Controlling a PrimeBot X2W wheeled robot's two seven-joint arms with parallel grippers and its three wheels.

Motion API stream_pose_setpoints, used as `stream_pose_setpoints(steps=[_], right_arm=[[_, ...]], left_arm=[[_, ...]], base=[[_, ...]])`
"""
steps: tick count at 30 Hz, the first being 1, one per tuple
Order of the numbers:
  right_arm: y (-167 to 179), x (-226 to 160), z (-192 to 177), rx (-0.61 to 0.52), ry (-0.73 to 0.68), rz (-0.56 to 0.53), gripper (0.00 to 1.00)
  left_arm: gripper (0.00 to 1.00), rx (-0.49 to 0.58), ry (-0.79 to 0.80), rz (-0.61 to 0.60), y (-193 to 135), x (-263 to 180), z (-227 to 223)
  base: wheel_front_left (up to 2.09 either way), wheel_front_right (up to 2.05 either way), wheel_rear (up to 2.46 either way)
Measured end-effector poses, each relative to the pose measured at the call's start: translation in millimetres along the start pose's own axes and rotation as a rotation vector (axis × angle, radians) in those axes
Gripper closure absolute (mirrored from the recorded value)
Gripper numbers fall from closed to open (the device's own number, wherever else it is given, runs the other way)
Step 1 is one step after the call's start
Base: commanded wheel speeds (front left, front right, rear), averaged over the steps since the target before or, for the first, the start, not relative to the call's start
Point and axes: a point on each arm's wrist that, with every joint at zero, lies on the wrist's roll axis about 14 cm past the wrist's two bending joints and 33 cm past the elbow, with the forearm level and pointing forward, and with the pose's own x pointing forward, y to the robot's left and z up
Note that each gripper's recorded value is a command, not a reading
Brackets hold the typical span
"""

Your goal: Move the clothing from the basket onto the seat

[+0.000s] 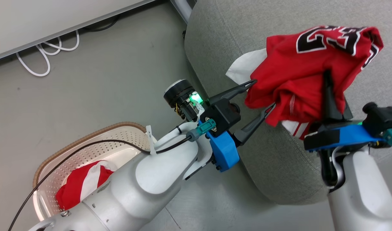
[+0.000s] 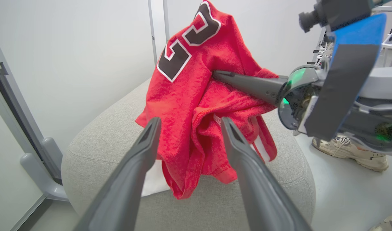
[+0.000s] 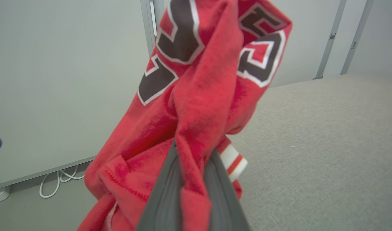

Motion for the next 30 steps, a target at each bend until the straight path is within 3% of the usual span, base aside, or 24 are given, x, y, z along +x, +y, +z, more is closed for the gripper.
stream_pose_setpoints(steps=[10,22,26,30], right_arm=[[-15,48,59,-0.036,-0.182,-0.016,1.00],[-37,138,169,-0.243,-0.491,-0.030,1.00],[-50,161,174,-0.302,-0.511,-0.062,1.00],[-57,180,143,-0.353,-0.442,-0.078,1.00]], left_arm=[[0.00,-0.006,-0.017,0.040,23,-3,-6],[0.00,-0.011,0.021,0.101,87,-11,-61],[0.00,-0.023,0.029,0.120,104,-15,-86],[0.00,-0.053,0.043,0.129,114,-20,-114]], base=[[0.00,0.00,0.00],[0.00,0.00,0.00],[0.00,0.00,0.00],[0.00,0.00,0.00]])
